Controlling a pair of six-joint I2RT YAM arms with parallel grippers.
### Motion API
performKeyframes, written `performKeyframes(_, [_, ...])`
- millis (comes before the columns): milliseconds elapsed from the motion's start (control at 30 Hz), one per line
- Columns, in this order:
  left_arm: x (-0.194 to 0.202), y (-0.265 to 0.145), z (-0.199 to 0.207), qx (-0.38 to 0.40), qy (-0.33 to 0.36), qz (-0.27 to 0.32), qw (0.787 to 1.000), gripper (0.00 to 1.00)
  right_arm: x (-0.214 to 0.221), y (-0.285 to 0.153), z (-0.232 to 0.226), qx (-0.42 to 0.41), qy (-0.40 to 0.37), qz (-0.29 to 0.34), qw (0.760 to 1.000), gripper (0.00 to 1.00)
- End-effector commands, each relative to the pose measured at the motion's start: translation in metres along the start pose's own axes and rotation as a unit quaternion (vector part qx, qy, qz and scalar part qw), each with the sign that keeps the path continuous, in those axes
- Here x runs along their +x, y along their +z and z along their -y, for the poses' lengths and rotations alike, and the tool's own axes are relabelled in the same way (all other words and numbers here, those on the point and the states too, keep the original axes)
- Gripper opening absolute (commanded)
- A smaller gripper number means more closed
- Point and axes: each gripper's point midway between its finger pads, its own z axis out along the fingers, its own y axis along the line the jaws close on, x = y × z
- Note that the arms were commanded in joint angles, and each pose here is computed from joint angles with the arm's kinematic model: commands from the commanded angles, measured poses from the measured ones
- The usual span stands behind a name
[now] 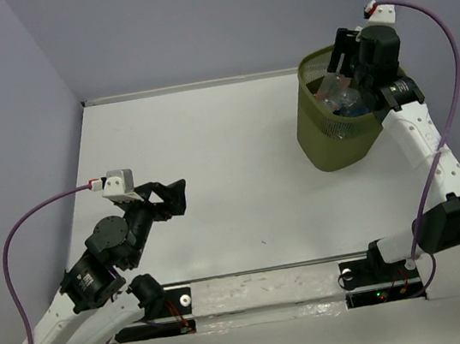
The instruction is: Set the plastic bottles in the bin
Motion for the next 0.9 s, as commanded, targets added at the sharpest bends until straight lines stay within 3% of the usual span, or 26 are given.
performKeyframes(0, [-0.003, 0.005, 0.002, 0.004, 0.005, 0.010, 1.000, 0.99, -0.014, -0.008, -0.011, -0.027, 0.016, -0.008, 0.999, 0.91])
performKeyframes(67, [-0.002, 0.006, 0.002, 0.003, 0.006, 0.008, 1.000, 0.99, -0.018, -0.010, -0.010, -0.022, 0.027, -0.014, 0.999, 1.00])
performKeyframes(333, [-0.010, 0.003, 0.000, 0.003, 0.000, 0.023, 1.000, 0.99, -0.080, -0.067, -0.005, -0.043, 0.081, 0.066, 0.994, 1.00])
performKeyframes(467, [-0.015, 0.001, 0.000, 0.008, -0.004, 0.034, 0.999, 0.99, -0.112, -0.136, -0.012, -0.127, 0.116, 0.123, 0.977, 1.00])
performKeyframes(567, [-0.022, -0.002, 0.000, 0.012, -0.010, 0.045, 0.999, 0.99, -0.096, -0.164, -0.021, -0.183, 0.128, 0.116, 0.968, 1.00])
performKeyframes(600, [-0.022, -0.003, 0.000, 0.015, -0.007, 0.047, 0.999, 0.99, -0.101, -0.198, -0.030, -0.240, 0.140, 0.128, 0.952, 1.00])
performKeyframes(700, [-0.029, -0.008, -0.002, 0.017, -0.014, 0.062, 0.998, 0.99, -0.079, -0.241, -0.050, -0.345, 0.143, 0.120, 0.920, 1.00])
performKeyframes(733, [-0.033, -0.010, -0.001, 0.022, -0.019, 0.069, 0.997, 0.99, -0.082, -0.275, -0.046, -0.373, 0.144, 0.145, 0.905, 1.00])
performKeyframes(867, [-0.055, -0.030, 0.004, 0.061, -0.053, 0.114, 0.990, 0.99, -0.061, -0.335, -0.035, -0.422, 0.146, 0.171, 0.878, 1.00])
